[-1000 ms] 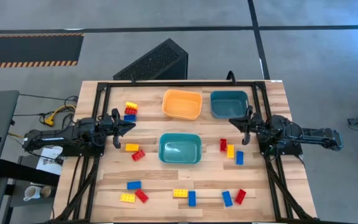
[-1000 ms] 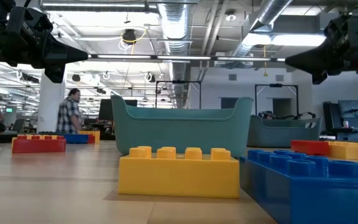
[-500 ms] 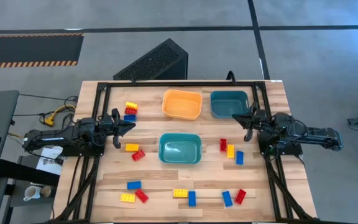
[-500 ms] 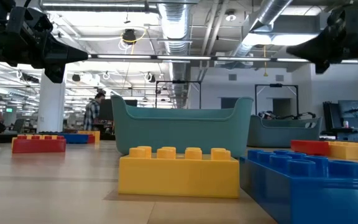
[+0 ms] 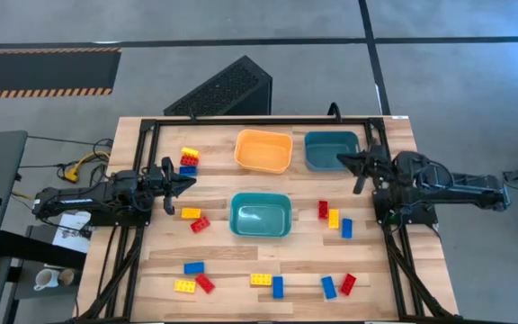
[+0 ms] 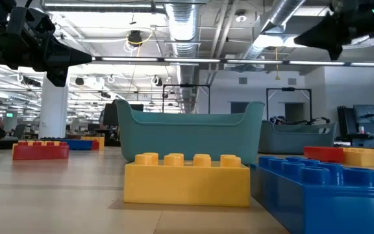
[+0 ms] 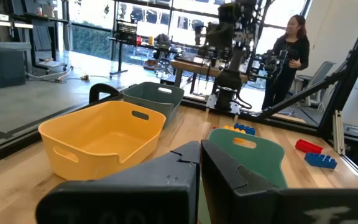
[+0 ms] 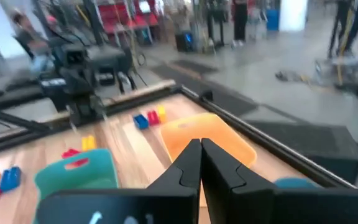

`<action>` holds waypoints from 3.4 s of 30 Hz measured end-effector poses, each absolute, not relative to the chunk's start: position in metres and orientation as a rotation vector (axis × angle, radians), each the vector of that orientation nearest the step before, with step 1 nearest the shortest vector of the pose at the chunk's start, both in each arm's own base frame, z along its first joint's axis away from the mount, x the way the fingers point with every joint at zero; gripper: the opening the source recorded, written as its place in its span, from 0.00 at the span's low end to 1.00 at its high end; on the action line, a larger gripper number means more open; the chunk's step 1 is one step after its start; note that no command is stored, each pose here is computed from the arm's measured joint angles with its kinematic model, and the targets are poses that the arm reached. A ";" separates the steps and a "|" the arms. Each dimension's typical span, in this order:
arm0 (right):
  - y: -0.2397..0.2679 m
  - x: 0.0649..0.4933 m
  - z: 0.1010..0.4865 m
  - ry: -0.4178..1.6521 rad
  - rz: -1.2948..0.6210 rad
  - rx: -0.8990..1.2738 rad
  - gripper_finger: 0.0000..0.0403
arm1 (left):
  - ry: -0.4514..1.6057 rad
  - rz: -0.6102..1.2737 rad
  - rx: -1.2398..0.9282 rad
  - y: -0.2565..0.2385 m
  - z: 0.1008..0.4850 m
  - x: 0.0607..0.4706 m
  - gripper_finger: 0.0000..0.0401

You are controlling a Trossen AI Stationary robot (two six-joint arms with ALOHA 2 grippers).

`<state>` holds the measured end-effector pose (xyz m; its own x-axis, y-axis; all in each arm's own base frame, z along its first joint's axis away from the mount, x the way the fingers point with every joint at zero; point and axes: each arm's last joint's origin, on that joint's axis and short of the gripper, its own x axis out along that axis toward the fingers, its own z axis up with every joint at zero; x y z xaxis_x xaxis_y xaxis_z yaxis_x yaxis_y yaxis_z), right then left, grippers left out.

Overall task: Sort & place blocks by color
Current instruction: Put the blue game piece into the blue bin

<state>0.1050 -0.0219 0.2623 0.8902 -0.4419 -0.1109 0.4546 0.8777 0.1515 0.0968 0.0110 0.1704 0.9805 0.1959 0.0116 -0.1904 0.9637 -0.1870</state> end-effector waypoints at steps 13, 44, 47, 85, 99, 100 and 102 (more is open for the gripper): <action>-0.028 0.146 0.292 0.542 -0.642 0.355 0.08 | -0.030 0.196 -0.186 0.011 0.170 0.097 0.00; 0.055 0.135 0.220 1.011 -0.876 0.984 0.78 | -0.030 0.196 -0.187 0.011 0.170 0.097 0.00; 0.064 0.124 0.201 1.022 -0.933 1.032 0.78 | -0.030 0.196 -0.186 0.011 0.170 0.097 0.00; 0.100 0.146 0.158 0.971 -0.983 0.950 0.30 | -0.030 0.196 -0.187 0.011 0.170 0.097 0.00; 0.019 0.141 0.212 0.548 -1.146 0.602 0.30 | -0.030 0.196 -0.186 0.011 0.170 0.097 0.00; 0.011 0.142 0.214 0.553 -1.158 0.578 0.30 | -0.030 0.196 -0.186 0.011 0.170 0.097 0.00; -0.006 0.146 0.220 0.560 -1.159 0.535 0.30 | -0.030 0.196 -0.187 0.011 0.170 0.097 0.00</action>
